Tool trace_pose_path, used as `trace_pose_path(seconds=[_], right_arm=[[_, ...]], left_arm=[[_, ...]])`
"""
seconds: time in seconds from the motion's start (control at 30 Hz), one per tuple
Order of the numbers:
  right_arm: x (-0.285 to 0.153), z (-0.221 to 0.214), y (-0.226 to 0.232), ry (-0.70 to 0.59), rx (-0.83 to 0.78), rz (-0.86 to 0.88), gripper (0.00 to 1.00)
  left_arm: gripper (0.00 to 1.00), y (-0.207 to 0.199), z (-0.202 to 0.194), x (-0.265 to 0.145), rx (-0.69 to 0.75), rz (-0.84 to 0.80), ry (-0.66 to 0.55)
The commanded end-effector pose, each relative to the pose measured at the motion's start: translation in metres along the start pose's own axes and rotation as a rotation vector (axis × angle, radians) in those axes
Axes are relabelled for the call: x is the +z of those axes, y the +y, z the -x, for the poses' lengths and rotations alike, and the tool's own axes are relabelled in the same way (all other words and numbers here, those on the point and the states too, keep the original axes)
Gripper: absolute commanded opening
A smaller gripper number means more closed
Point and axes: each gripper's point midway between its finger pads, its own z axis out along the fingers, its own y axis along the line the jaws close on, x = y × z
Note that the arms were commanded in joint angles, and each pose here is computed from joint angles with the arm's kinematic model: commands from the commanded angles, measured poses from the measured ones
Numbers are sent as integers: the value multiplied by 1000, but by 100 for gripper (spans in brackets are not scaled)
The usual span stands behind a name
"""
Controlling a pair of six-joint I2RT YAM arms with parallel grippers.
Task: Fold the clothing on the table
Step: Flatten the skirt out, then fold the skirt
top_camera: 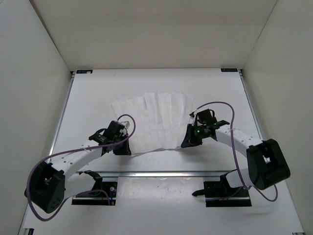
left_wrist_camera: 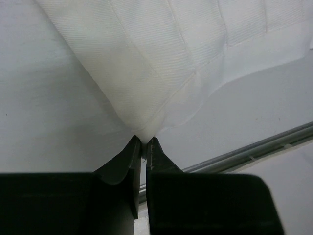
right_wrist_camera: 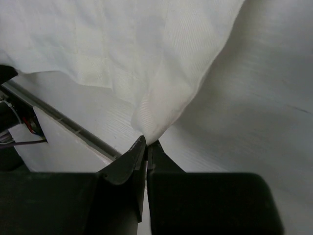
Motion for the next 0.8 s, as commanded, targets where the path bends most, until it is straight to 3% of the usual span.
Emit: trace_pose_path(seconds=[0.0, 0.43, 0.77], right_arm=[[-12, 4, 4, -94, -26, -21, 0], [-79, -40, 4, -182, -51, -84, 0], [-93, -93, 16, -106, 13, 31, 0]], left_arm=[[0, -12, -6, -9, -6, -59, -28], [0, -18, -10, -70, 1, -74, -87], [0, -45, -14, -107, -44, -239, -134]])
